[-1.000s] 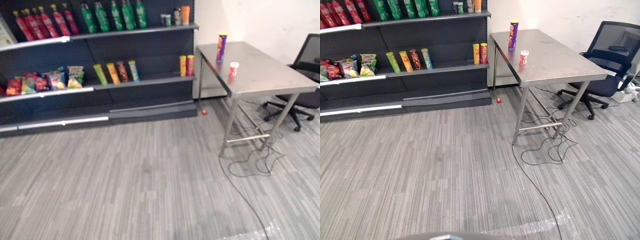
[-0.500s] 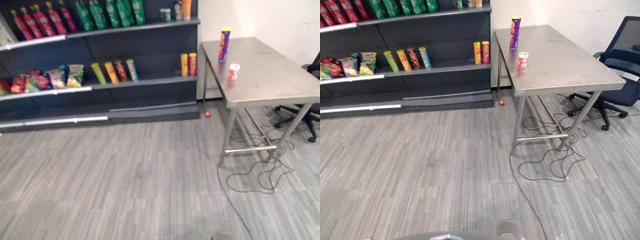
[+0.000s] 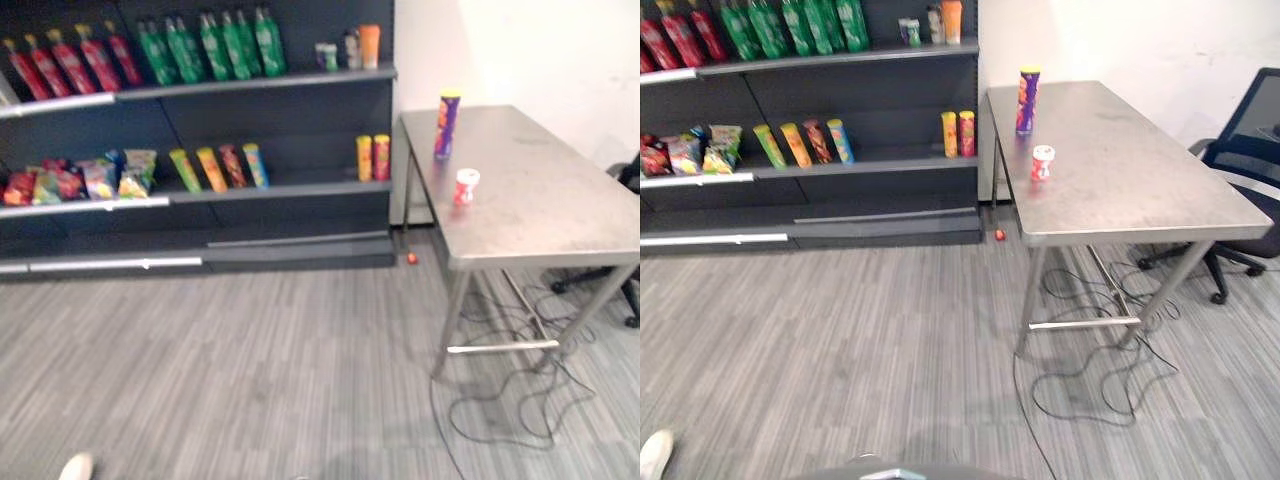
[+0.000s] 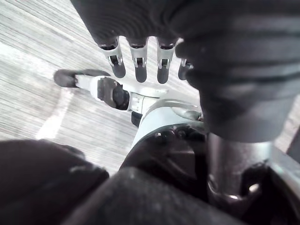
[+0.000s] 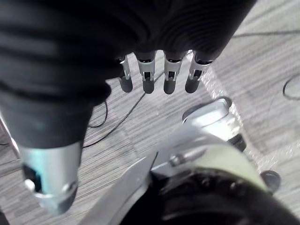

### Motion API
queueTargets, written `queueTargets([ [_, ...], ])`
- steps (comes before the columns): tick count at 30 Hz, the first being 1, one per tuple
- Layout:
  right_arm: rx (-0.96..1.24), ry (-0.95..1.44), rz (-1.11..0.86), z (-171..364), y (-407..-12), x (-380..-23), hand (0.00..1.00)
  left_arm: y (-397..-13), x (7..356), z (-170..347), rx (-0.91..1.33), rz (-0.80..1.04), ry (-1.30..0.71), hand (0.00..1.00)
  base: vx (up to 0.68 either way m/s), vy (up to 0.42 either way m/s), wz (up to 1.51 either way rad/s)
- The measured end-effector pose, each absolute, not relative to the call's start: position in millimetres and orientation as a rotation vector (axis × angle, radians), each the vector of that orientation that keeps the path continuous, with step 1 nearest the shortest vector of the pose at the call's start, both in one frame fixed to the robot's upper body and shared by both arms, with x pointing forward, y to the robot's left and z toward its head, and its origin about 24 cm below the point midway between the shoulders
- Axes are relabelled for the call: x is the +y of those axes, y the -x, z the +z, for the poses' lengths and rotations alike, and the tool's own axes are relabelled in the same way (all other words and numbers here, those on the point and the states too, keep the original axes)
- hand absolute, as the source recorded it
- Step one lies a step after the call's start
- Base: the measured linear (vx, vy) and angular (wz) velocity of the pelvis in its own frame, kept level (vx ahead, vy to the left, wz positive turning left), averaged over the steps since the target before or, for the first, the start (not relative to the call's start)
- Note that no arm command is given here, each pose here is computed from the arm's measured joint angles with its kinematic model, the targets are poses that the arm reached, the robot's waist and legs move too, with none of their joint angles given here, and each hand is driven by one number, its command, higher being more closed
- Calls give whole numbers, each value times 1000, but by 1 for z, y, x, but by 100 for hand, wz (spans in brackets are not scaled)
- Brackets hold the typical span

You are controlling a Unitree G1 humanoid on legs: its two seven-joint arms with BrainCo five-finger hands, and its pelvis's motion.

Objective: Put the gum and the chips on the shelf.

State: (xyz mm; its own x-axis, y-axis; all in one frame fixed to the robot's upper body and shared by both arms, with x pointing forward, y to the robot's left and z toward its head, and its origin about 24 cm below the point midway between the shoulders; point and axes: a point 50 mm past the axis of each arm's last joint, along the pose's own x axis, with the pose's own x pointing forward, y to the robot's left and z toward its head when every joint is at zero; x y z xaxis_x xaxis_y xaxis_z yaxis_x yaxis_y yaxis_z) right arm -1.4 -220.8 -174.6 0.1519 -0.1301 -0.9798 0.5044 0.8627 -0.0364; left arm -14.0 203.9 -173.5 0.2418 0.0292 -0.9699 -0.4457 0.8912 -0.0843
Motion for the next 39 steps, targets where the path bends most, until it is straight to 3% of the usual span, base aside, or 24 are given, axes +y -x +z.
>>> queueTargets([
  [11,1284,-193,-284,-173,-43,-218,0,9,197,-172,1190,432,474,0,225,150,-14],
  [16,1333,-191,-272,-175,-32,-215,0,24,202,-174,1269,484,485,0,362,156,-50],
  [19,1363,-217,-314,-175,-16,-216,0,21,207,-175,1342,435,381,0,329,127,2],
  [28,1336,-272,-368,-175,-15,-215,0,11,212,-176,1442,261,199,0,379,-85,17],
  [30,1360,-263,-397,-174,-3,-221,0,6,199,-178,1438,261,220,0,559,-197,10],
  [33,1312,-209,-331,-173,-26,-220,0,6,200,-178,1422,319,249,0,508,-191,-67],
  [39,1298,-245,-362,-173,-21,-220,0,8,202,-177,1385,318,269,0,489,-161,-41],
])
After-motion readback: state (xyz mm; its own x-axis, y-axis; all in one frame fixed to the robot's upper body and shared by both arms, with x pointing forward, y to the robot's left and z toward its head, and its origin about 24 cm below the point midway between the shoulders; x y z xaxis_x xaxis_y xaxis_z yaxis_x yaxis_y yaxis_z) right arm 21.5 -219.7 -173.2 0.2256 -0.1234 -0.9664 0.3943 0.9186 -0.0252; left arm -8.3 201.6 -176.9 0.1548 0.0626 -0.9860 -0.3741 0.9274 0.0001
